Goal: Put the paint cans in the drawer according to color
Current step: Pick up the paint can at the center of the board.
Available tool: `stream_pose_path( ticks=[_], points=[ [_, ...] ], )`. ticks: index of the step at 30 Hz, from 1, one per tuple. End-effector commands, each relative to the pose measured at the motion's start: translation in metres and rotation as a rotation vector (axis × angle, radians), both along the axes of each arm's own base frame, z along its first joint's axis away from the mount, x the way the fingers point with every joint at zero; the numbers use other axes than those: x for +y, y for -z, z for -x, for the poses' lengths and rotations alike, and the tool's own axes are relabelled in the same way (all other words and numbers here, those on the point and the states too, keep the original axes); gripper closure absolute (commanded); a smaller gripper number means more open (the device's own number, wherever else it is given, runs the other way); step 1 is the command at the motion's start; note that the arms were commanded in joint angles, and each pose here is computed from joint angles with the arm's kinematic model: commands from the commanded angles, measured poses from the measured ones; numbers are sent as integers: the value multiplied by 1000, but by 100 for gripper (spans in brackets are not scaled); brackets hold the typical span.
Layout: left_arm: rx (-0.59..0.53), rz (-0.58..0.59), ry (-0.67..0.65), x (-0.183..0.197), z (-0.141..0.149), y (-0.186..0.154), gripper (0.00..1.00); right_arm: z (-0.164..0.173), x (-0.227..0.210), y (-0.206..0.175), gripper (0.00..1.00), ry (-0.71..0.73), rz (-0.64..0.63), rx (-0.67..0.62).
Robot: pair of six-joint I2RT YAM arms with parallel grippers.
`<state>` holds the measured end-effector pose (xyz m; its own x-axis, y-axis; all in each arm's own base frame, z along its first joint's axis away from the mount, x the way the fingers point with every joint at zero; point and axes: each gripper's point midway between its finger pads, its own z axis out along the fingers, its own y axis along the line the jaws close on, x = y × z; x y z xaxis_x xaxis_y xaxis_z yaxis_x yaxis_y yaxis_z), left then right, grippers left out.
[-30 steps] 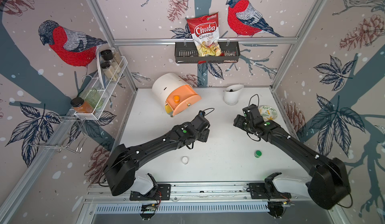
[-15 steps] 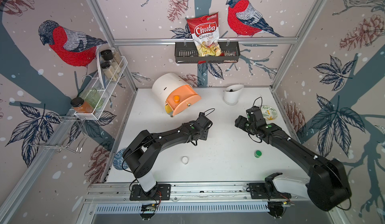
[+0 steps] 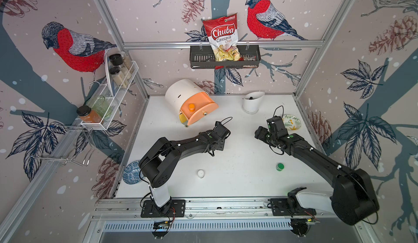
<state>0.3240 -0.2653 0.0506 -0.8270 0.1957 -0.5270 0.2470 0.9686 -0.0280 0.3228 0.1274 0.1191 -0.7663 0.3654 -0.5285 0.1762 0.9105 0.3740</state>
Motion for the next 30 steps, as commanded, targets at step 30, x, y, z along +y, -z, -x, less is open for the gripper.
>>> stream_pose_path(
  ticks=[30],
  points=[
    [-173,41,164,-32,-16,-167,76,-2,-6,11,21,5,37,30]
  ],
)
